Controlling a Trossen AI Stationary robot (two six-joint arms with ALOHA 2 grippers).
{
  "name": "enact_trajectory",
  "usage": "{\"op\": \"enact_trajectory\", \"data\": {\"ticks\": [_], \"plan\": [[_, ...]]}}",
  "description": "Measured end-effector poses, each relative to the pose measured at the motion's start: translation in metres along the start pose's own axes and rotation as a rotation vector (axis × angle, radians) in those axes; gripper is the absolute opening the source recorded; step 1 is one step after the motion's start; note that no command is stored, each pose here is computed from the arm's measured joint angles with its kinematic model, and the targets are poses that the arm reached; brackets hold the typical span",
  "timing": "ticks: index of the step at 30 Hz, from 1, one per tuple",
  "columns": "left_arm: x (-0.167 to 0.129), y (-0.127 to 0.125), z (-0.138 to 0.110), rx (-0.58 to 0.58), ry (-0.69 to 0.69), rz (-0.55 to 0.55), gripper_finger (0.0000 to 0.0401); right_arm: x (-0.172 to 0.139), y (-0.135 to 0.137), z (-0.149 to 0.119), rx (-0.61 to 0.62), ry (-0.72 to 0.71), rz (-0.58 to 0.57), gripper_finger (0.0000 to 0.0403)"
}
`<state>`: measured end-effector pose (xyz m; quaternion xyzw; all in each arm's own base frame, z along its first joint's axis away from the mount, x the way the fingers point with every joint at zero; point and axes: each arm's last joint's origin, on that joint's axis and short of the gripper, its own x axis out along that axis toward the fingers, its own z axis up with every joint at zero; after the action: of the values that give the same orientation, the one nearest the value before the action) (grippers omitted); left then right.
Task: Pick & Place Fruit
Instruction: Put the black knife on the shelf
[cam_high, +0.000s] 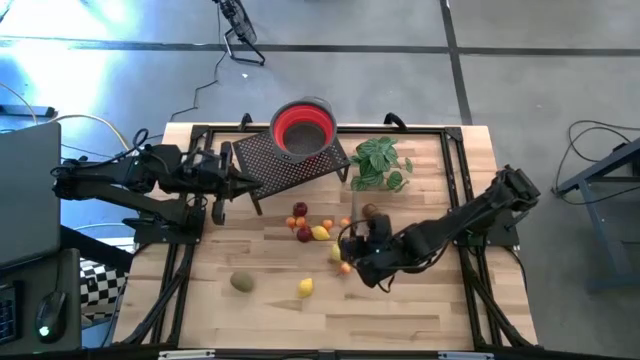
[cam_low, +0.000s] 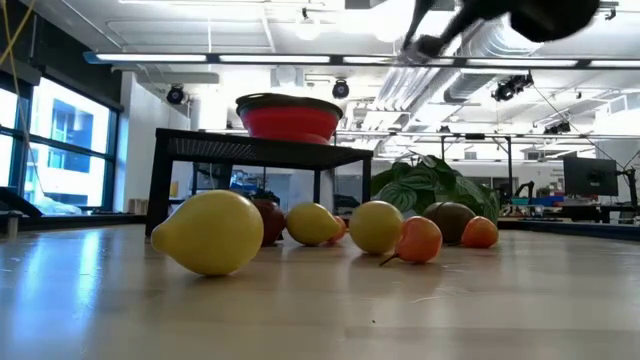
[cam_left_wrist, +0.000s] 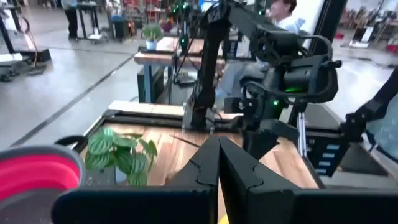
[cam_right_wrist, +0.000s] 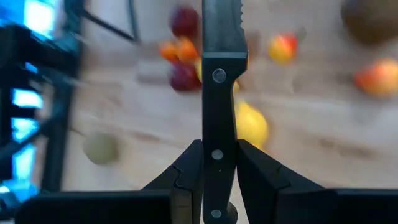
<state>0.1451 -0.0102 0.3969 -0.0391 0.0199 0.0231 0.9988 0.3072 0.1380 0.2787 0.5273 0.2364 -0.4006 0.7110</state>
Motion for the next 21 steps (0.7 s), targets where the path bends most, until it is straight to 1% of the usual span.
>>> {"op": "enact_trajectory", "data": {"ticks": [5,7,11,15,21], "plan": [[0.001,0.0,0.0,-0.002,0.002,0.0,0.0,-0.003,0.009,0.014,-0.024,-0.152,0.098,0.007],[0.002,0.0,-0.001,-0.029,0.007,0.0,0.0,-0.001,0.016,0.02,-0.047,-0.192,0.135,0.007],[0.005,-0.001,-0.002,-0.073,0.019,0.001,0.0,0.005,0.028,0.031,-0.118,-0.221,0.188,0.007],[0.009,-0.001,-0.004,-0.078,0.031,0.003,0.0,0.01,0.037,0.043,-0.183,-0.266,0.221,0.007],[0.011,-0.001,-0.004,-0.077,0.034,0.003,0.0,0.001,0.042,0.066,-0.255,-0.317,0.238,0.007]]}}
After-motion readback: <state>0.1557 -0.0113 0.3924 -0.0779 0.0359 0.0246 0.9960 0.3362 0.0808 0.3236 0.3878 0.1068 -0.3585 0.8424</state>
